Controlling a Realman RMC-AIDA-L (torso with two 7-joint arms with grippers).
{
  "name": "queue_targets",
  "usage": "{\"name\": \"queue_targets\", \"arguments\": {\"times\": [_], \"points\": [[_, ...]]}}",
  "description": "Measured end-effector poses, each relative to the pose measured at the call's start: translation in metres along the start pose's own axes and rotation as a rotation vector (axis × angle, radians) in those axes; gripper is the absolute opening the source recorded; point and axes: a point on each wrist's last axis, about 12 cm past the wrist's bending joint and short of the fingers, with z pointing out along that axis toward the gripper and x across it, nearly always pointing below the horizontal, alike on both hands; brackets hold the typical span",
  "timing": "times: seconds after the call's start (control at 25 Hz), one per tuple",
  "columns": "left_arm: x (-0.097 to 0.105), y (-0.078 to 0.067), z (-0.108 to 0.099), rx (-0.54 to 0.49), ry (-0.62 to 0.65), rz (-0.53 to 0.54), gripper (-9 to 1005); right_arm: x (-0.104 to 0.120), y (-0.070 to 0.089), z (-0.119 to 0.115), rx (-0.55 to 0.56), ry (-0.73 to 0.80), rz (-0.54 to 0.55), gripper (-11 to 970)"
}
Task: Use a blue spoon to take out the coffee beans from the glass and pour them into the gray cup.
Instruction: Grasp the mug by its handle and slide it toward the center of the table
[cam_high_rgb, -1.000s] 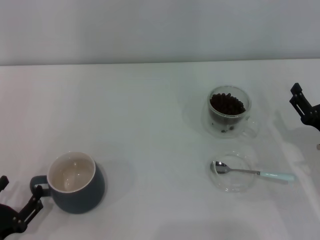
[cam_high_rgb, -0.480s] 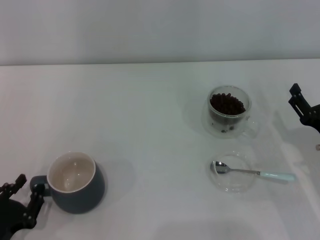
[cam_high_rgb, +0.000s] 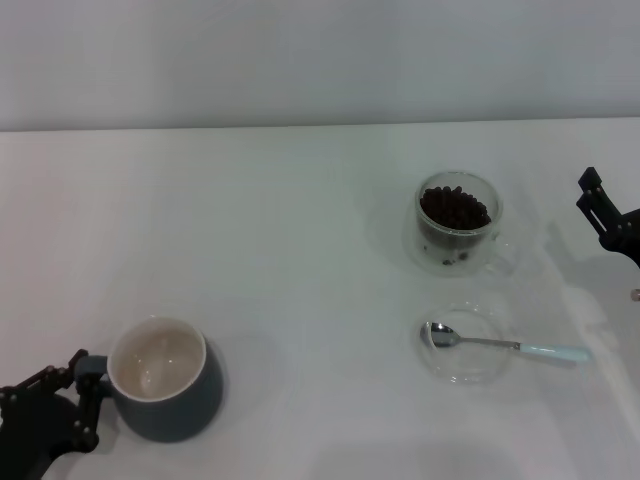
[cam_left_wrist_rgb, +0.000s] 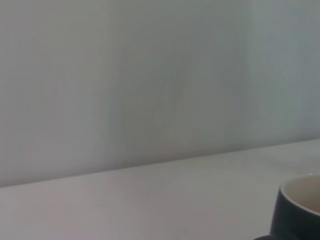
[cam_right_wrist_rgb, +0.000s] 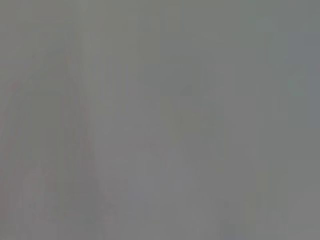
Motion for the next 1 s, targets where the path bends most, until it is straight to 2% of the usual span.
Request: {"name": "queue_targets", "arguments": {"times": [0.08, 0.4, 0.68, 1.0], "points": [[-0.002, -0.002, 0.004, 0.007, -0.009, 0.016, 124, 0.0, 0.0, 0.0, 0.0, 0.0, 0.0, 856], [-0.009, -0.011, 0.023, 0.058, -0.029, 0.048, 123, 0.0, 0.0, 0.0, 0.0, 0.0, 0.0, 856], [-0.017, -0.022, 0.053, 0.137, -0.003, 0.064, 107, 0.0, 0.0, 0.001, -0.001, 0.003, 0.0, 856], [-0.021, -0.028, 0.069, 0.177, 0.021, 0.08, 109, 0.0, 0.0, 0.001, -0.001, 0.004, 0.0, 857]]}}
